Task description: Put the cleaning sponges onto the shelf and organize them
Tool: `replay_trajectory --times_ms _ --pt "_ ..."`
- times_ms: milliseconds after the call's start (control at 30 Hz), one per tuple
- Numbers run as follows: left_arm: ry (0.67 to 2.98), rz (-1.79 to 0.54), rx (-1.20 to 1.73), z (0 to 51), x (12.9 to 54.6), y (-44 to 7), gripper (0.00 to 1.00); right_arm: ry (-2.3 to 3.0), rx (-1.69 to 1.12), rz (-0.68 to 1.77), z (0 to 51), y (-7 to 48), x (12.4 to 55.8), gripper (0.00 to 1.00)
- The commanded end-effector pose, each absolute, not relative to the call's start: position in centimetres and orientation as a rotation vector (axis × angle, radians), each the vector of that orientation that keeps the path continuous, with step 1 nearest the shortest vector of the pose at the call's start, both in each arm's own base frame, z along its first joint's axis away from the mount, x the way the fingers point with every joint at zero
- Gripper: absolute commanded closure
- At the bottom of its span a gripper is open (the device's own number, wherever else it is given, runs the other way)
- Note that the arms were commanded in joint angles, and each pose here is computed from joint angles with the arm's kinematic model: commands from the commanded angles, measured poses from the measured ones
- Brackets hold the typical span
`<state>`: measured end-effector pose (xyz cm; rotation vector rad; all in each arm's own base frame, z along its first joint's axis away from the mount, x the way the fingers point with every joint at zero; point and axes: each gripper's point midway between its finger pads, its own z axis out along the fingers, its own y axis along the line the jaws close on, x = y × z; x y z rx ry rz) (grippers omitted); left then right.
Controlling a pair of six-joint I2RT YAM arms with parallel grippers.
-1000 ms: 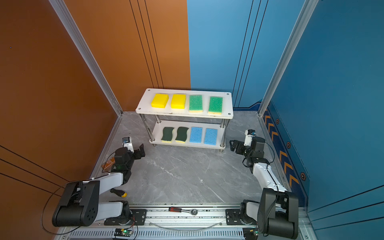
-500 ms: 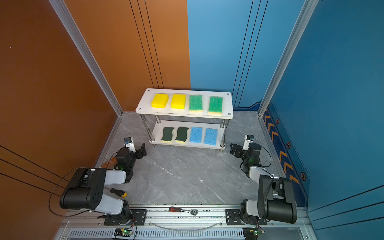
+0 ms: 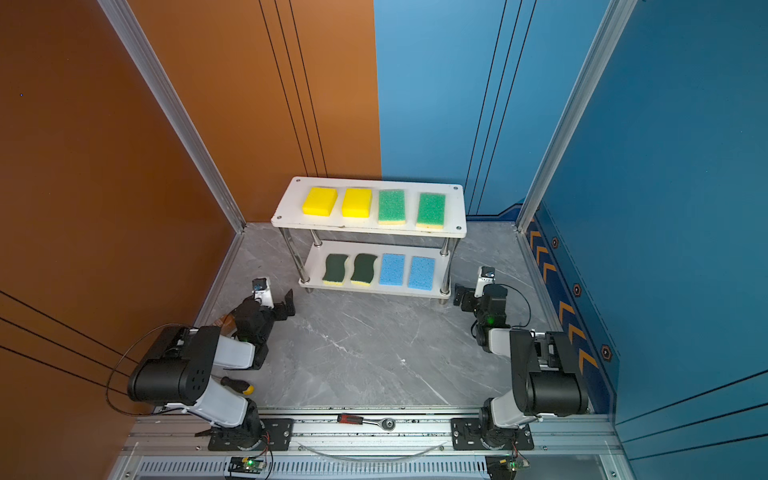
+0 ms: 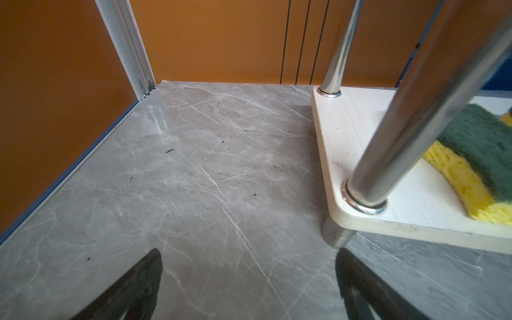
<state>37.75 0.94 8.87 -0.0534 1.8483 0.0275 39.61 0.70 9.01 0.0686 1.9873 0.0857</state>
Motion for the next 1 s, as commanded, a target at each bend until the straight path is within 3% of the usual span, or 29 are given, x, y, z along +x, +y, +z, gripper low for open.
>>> replay_trajectory --times_ms 0,167,333,967 --pt "1.818 -0.003 0.052 9.8 38.3 -0.6 0.02 1.920 0.099 -0.038 9.0 -1.1 39.4 0.00" --pt "1.839 0.002 0.052 9.5 38.5 -0.6 0.02 1.900 0.136 -0.105 9.3 -1.6 39.3 0.00" --pt "1.873 0.063 -0.126 9.2 39.0 2.5 0.02 1.899 0.136 -0.113 9.4 -1.6 39.3 0.00" --pt "1.882 0.082 -0.122 9.2 39.2 2.4 0.02 1.901 0.132 -0.116 9.3 -1.5 39.3 0.00"
